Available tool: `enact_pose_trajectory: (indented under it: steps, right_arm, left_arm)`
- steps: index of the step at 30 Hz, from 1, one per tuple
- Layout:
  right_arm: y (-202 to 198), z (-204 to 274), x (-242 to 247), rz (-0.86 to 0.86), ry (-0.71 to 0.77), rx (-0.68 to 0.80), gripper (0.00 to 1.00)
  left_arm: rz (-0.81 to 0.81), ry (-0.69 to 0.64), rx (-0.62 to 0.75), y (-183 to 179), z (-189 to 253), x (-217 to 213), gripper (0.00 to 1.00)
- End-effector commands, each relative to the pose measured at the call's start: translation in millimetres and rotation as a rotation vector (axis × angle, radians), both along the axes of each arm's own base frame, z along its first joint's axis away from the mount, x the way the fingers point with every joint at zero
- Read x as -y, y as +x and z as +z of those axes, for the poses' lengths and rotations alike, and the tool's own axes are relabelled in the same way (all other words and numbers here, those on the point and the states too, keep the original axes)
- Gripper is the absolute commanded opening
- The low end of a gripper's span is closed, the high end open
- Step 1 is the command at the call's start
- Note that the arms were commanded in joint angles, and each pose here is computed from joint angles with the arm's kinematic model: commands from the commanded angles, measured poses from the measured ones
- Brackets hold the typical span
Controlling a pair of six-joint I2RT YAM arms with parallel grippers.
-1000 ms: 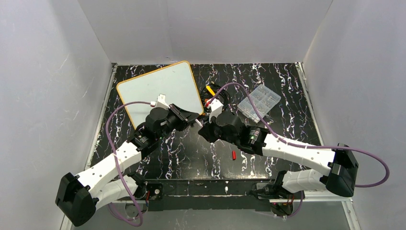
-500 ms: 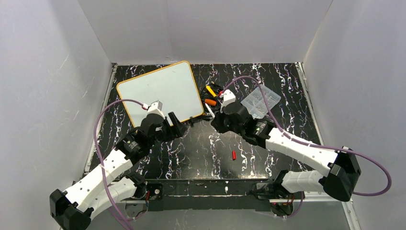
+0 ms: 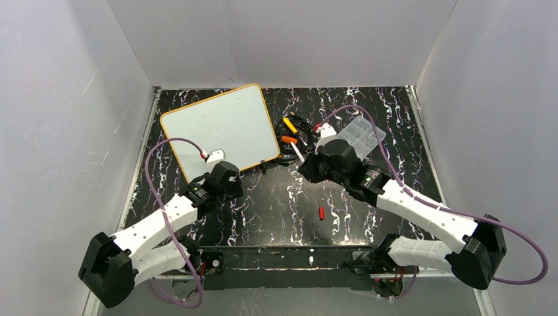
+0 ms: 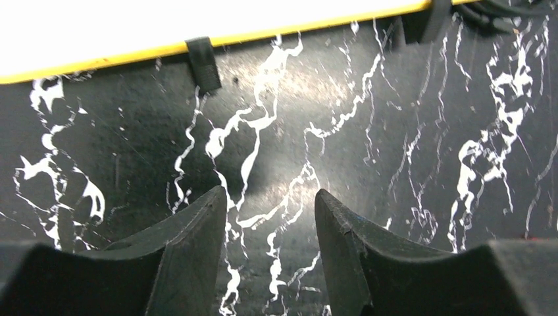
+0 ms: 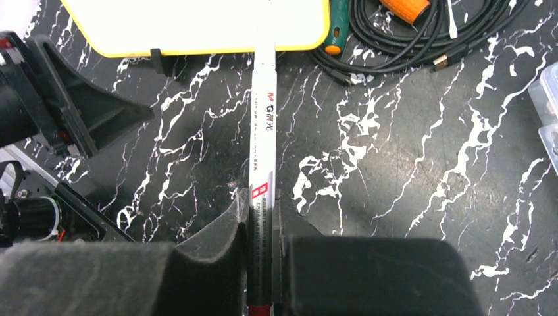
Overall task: Write a sentence on the whiteboard
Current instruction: Adjust the whiteboard marker, then move the whiteboard stand to the center of the board.
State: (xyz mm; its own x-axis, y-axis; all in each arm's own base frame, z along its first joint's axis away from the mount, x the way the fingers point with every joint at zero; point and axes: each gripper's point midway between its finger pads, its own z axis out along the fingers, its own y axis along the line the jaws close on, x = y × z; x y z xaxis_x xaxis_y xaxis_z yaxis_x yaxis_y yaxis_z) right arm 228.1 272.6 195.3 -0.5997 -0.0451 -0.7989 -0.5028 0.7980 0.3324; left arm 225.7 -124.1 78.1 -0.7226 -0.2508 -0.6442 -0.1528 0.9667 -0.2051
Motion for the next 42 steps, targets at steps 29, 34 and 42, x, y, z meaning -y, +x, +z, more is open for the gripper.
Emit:
enact_pose_trajectory:
  steps: [29,34,42]
  right_arm:
    - [-0.2,11.9,-13.1,0.029,0.101,0.016,0.01]
    - [0.2,11.6,-12.0,0.024,0.1,0.019,0.01]
    - [0.3,10.5,-12.7,0.025,0.098,0.016,0.01]
  left_arm:
    - [0.2,0.203,0.077,64.8,-43.5,-48.3,0.35]
    - [0.201,0.194,0.101,70.5,-43.5,-47.3,0.33]
    - [0.201,0.237,0.09,69.6,-48.1,-53.6,0.03]
